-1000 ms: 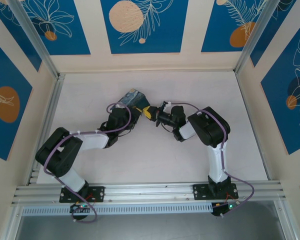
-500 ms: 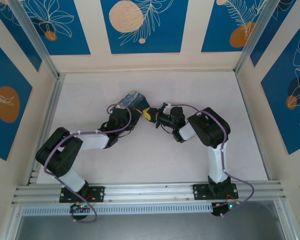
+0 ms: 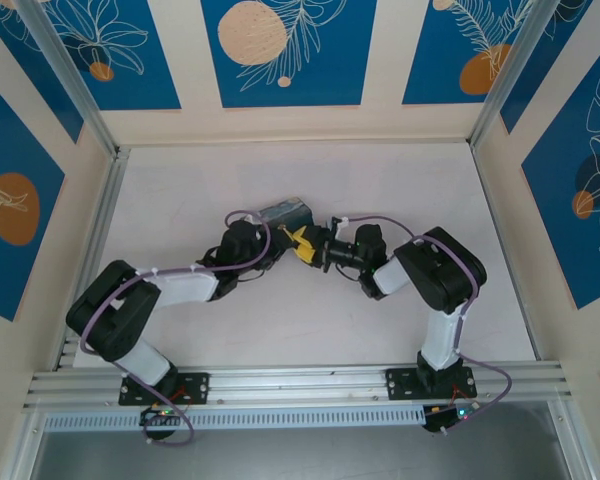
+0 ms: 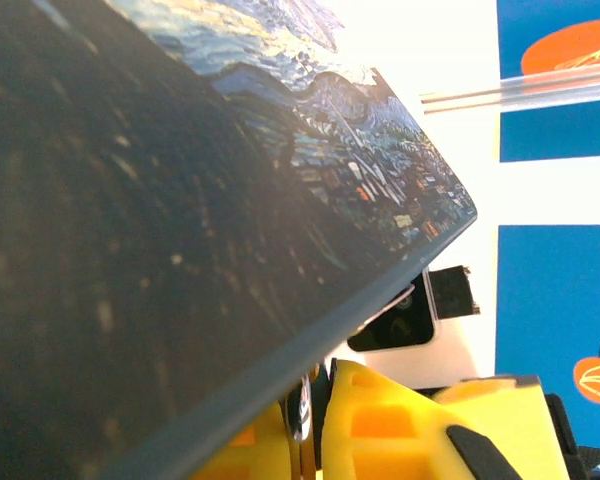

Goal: Unlock the padlock with the key

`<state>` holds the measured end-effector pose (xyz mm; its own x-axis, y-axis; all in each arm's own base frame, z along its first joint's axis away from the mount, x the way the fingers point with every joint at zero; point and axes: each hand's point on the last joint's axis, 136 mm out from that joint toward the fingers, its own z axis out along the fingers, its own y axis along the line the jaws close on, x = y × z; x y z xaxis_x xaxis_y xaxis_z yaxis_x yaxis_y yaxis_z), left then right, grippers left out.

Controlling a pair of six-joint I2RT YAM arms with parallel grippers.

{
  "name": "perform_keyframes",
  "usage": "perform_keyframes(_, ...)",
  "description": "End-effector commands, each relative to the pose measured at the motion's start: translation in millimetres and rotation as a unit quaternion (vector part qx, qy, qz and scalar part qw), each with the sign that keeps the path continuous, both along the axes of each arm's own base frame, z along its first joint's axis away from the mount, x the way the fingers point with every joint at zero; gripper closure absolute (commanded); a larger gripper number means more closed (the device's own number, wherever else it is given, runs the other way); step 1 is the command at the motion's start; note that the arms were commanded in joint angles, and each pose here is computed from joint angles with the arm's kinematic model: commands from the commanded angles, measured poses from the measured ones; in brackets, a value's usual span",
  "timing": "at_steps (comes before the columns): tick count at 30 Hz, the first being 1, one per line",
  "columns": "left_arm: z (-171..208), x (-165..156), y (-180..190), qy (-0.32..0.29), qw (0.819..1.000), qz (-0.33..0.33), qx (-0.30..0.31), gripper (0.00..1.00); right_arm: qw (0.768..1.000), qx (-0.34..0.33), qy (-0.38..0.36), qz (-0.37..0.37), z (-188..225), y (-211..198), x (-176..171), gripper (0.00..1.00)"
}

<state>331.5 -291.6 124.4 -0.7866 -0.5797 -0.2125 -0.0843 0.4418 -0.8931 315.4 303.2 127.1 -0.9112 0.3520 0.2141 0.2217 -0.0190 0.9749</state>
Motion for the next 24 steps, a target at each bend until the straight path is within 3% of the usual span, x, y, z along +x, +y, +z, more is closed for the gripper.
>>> perform_keyframes(1,14.7,-6.4,4.6,-0.040,0.999,-0.025,0.024,1.00,0.999,-0.007,-0.028,0.025,5.3,-4.1,-15.9,0.55)
perform_keyframes(8,20.5,-7.6,12.8,-0.057,0.997,-0.036,0.042,1.00,0.999,-0.038,-0.018,0.028,-9.8,-14.3,-29.4,0.49)
perform_keyframes(16,25.7,-7.7,10.3,-0.073,0.994,-0.068,0.032,1.00,0.996,-0.069,-0.055,0.020,-1.4,-22.2,-22.2,0.57)
perform_keyframes(24,31.6,-7.7,5.0,-0.084,0.992,-0.088,0.023,1.00,0.996,-0.073,-0.059,0.000,4.4,-25.5,-4.2,0.57)
